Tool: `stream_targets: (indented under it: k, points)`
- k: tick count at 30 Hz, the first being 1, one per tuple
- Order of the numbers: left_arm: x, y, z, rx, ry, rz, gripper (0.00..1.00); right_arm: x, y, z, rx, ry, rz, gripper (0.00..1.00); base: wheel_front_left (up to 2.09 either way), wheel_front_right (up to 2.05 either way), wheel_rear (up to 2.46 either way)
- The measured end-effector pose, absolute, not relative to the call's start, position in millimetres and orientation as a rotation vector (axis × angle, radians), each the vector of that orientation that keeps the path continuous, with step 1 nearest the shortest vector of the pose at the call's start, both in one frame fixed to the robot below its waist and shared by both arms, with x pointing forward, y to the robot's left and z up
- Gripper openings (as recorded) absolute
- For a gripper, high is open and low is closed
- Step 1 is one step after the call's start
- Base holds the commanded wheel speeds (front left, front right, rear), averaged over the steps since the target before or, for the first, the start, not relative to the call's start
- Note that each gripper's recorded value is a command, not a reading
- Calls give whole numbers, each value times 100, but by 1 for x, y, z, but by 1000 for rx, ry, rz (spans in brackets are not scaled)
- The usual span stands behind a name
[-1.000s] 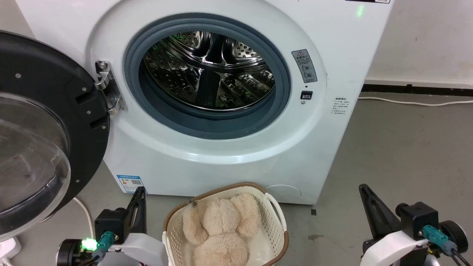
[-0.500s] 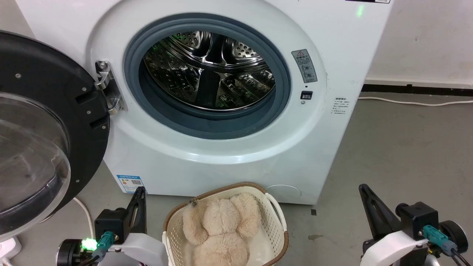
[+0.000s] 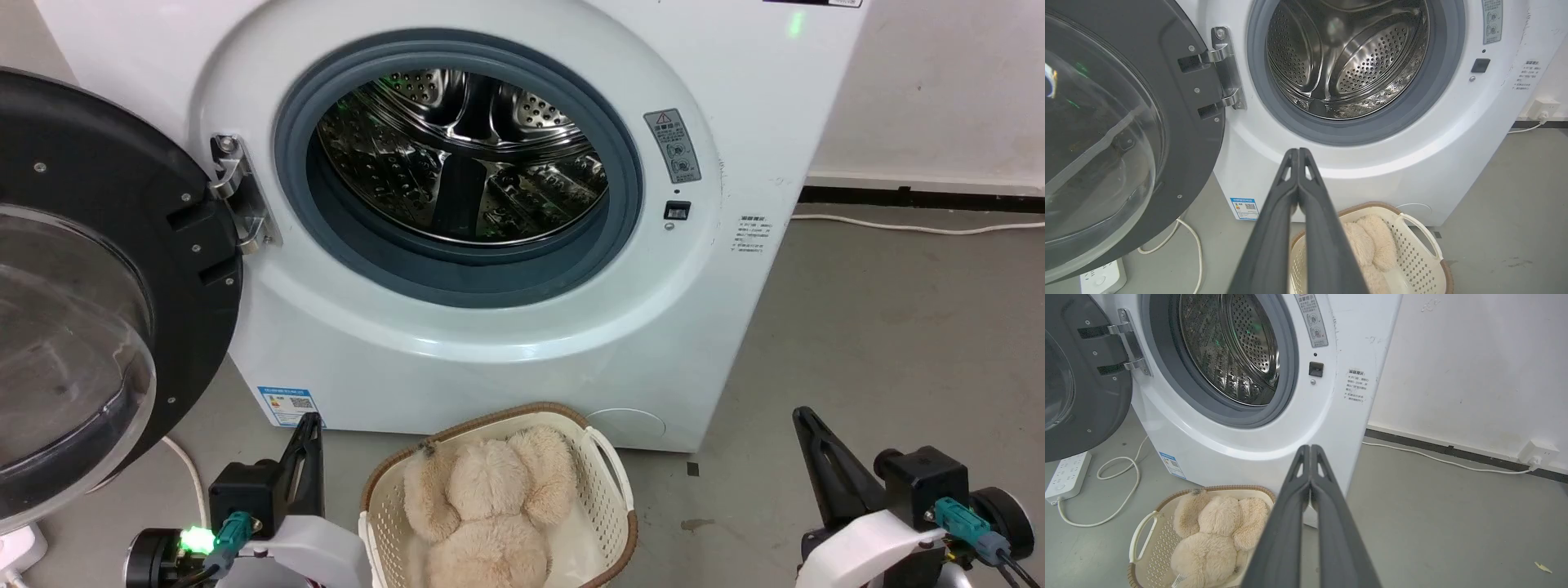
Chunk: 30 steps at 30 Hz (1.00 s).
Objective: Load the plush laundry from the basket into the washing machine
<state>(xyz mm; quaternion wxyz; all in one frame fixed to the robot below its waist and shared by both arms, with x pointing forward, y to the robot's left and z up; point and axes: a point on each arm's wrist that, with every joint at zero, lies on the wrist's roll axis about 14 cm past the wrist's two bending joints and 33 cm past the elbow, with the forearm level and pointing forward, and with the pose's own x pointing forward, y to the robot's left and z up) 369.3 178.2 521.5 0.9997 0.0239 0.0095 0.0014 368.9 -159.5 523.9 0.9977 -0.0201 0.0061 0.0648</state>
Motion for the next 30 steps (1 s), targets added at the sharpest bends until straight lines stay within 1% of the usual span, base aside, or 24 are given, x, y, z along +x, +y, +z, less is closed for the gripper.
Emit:
stream_targets:
  k: [1, 2, 23, 30]
  points:
    - [369, 178, 522, 48, 19, 3, 0, 369, -160, 524, -40, 12, 130, 0, 0, 0, 0]
    - [369, 178, 521, 48, 20, 3, 100, 369, -160, 524, -40, 12, 130, 100, 0, 0, 0]
    - [370, 168, 520, 9, 7, -20, 100, 368, -161, 525, -4, -6, 125, 100, 0, 0, 0]
    - [371, 162, 511, -8, 30, -37, 100, 369, -163, 523, 16, -7, 119, 100, 0, 0, 0]
